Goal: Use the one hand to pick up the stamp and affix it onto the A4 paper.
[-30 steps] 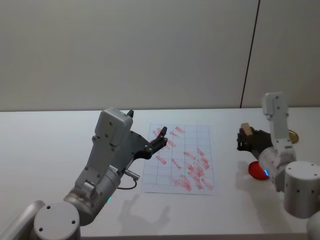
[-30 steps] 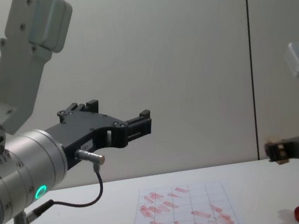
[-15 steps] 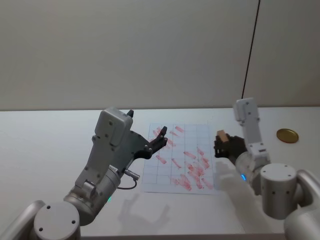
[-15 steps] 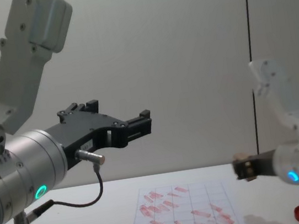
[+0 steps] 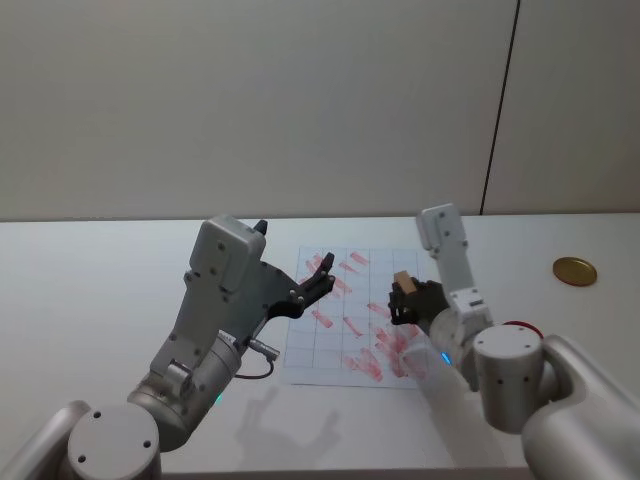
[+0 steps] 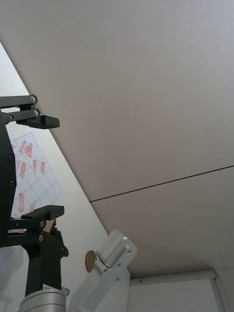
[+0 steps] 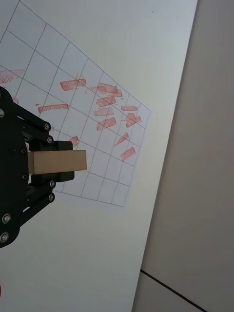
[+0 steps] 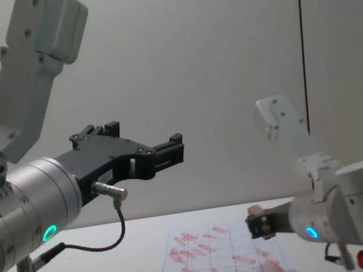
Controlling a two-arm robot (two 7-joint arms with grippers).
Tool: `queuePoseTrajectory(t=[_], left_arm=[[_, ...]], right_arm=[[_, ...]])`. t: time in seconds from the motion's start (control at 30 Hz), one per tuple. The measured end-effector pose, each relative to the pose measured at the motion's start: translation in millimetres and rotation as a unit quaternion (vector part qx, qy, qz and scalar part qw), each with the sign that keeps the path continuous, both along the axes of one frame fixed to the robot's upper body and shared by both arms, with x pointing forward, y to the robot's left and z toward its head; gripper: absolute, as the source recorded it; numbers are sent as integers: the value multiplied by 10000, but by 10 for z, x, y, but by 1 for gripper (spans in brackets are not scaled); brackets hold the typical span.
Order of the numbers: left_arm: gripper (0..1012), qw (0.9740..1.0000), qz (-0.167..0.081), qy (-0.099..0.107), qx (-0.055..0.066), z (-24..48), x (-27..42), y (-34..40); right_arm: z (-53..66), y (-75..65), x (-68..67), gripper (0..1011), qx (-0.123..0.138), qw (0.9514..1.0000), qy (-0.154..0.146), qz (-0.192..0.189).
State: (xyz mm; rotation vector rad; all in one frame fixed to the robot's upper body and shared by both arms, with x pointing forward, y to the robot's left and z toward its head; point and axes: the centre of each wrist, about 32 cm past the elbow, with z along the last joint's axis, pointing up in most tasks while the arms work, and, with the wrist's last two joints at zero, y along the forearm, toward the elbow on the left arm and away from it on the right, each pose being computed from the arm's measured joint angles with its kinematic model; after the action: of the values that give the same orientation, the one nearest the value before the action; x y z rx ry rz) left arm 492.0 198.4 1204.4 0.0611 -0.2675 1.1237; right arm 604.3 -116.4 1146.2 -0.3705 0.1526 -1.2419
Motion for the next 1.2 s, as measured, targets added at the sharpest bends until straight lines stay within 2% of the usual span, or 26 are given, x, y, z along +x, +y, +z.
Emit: queuePoseTrajectory(t=[0.2, 0.53, 1.2], left_arm=[[993, 10000, 0, 0, 0, 0, 0, 0], [993, 10000, 0, 0, 0, 0, 0, 0], [993, 10000, 0, 0, 0, 0, 0, 0]], right_arm=[[-53, 88, 60, 221, -108, 9999, 126, -4], [-169, 145, 135, 220, -220, 9992, 329, -26], [-312, 244, 188, 221, -134, 9985, 510, 156]])
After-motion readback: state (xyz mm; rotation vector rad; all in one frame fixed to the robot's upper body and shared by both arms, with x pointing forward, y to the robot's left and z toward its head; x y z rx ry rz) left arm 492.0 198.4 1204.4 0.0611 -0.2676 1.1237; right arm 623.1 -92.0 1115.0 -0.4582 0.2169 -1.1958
